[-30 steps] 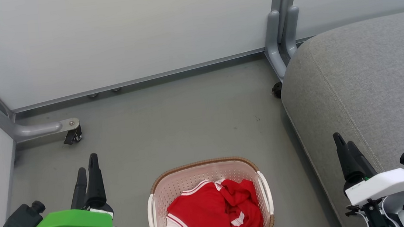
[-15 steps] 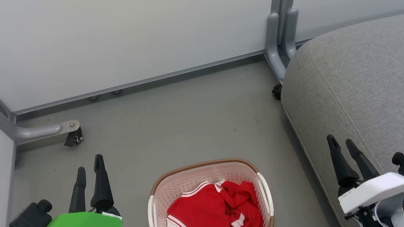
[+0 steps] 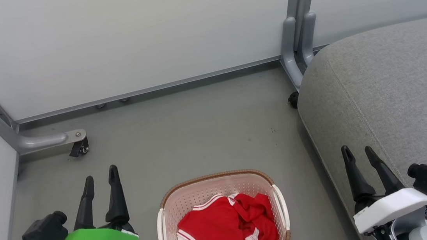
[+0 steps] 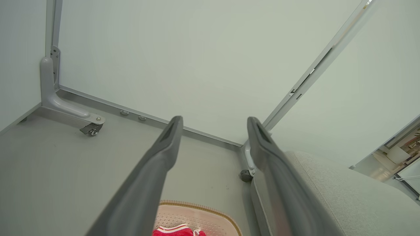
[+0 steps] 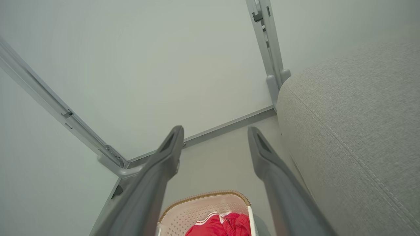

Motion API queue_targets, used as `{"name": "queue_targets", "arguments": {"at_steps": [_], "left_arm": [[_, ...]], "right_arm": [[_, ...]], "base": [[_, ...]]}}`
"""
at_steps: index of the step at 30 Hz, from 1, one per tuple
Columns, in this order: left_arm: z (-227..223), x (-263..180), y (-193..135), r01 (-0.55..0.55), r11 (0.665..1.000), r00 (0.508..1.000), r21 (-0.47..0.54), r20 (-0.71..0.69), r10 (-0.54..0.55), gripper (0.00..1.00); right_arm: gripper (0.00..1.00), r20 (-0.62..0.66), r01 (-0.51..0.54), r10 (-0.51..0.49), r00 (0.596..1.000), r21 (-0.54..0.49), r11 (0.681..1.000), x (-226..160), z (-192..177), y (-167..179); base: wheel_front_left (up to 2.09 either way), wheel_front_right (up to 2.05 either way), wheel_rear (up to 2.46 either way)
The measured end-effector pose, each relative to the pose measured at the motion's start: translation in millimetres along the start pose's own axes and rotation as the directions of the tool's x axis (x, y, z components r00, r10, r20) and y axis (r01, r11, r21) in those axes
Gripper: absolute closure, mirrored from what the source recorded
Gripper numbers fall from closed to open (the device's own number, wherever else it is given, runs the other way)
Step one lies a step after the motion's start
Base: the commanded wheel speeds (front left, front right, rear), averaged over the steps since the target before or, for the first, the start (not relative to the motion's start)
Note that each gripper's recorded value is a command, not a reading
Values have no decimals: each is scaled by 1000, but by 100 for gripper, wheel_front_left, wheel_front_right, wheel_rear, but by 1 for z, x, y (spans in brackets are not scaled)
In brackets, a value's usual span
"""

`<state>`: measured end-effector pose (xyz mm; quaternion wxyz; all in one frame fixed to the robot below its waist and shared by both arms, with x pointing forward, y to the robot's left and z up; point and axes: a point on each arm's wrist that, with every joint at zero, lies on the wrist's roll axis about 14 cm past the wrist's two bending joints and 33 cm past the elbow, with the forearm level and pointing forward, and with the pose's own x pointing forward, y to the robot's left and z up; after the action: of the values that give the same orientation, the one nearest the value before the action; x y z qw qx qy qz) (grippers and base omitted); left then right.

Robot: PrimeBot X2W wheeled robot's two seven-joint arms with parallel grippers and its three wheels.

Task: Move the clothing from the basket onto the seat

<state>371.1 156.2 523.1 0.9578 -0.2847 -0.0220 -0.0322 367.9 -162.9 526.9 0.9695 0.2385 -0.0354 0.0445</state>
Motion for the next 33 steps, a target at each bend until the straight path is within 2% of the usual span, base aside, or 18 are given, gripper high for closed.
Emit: {"name": "queue_targets", "arguments": {"at_steps": [15, 33], "left_arm": [[-2, -2, -10, 43, 990, 999, 135, 11, -45, 0], [-1, -6, -20, 80, 964, 996, 253, 29, -90, 0]], "right_arm": [[0, 21, -32, 36, 999, -152, 988, -4, 4, 7], [0, 33, -80, 94, 995, -306, 949, -6, 6, 20]], "base": [[0, 0, 0], [0, 0, 0]]}}
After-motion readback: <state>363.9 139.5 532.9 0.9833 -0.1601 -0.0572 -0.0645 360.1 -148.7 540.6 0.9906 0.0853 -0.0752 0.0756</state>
